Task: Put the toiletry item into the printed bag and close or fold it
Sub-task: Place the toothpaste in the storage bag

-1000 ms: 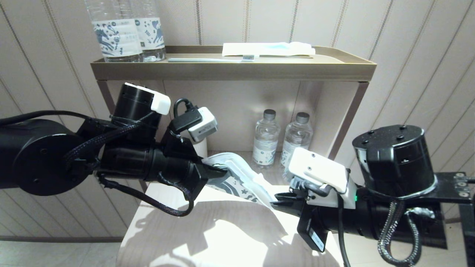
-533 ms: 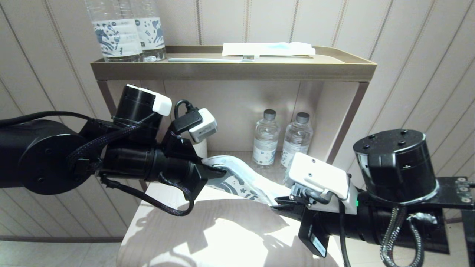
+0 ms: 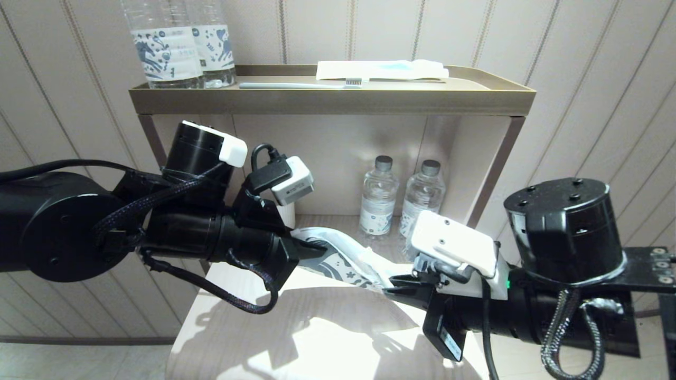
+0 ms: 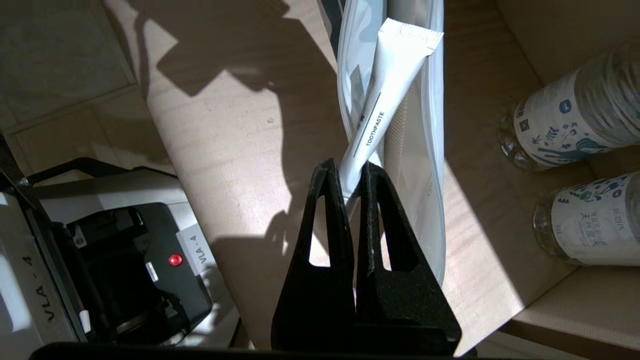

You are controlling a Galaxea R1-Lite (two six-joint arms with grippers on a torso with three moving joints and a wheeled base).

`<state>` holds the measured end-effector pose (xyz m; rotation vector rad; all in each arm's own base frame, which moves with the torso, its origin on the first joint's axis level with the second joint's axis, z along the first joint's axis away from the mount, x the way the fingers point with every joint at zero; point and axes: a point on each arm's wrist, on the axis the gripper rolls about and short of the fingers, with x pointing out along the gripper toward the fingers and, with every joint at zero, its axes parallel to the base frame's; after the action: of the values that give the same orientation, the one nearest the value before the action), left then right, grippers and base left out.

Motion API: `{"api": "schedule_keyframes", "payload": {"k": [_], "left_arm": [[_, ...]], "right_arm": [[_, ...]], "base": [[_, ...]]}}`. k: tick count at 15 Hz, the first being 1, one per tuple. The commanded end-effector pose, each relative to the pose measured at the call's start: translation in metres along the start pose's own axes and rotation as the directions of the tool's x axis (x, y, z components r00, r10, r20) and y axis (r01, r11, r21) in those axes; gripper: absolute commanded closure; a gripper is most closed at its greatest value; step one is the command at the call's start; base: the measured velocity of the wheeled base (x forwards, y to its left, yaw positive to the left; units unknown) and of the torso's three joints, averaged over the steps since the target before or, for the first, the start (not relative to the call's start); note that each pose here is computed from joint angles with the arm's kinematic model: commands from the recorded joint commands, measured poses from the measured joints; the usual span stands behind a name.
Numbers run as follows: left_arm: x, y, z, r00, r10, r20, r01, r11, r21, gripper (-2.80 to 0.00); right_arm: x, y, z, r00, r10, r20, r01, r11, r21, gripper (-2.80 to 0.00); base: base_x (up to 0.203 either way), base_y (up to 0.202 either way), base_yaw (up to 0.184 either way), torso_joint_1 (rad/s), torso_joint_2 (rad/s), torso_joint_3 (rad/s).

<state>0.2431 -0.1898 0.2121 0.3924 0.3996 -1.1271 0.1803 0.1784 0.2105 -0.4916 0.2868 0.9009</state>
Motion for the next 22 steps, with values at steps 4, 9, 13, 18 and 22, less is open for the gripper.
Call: {"api": "schedule_keyframes", "payload": {"k": [4, 9, 13, 18, 22], "left_arm": [[0.002, -0.006, 0.002, 1.0, -0.018, 0.003, 0.018, 1.0, 0.015, 0.0], [0.002, -0.008, 0.001, 1.0, -0.026, 0.0, 0.026, 0.999, 0.019, 0.0], [0.0, -0.011, 0.003, 1.0, -0.03, 0.009, 0.03, 0.999, 0.025, 0.0], [-0.002, -0.011, 0.004, 1.0, -0.028, 0.012, 0.028, 0.999, 0.024, 0.0], [-0.001, -0.012, 0.003, 0.999, -0.033, 0.008, 0.033, 0.999, 0.021, 0.0]], "right_arm": [[0.012, -0.001, 0.0, 1.0, 0.014, -0.018, -0.013, 1.0, 0.025, 0.0], [0.021, -0.003, 0.008, 0.997, -0.001, 0.071, -0.008, 0.993, 0.117, 0.0], [0.025, -0.004, 0.008, 0.998, -0.001, 0.068, -0.007, 0.992, 0.129, 0.0], [0.025, -0.004, 0.006, 0.998, -0.001, 0.061, -0.007, 0.992, 0.127, -2.8], [0.025, -0.006, 0.006, 0.998, -0.005, 0.063, -0.003, 0.992, 0.129, -2.8]], "base": [[0.0, 0.0, 0.0, 0.0, 0.0, 0.0], [0.0, 0.0, 0.0, 0.0, 0.0, 0.0], [0.0, 0.0, 0.0, 0.0, 0.0, 0.0], [0.0, 0.0, 0.0, 0.0, 0.0, 0.0], [0.0, 0.0, 0.0, 0.0, 0.0, 0.0]]}}
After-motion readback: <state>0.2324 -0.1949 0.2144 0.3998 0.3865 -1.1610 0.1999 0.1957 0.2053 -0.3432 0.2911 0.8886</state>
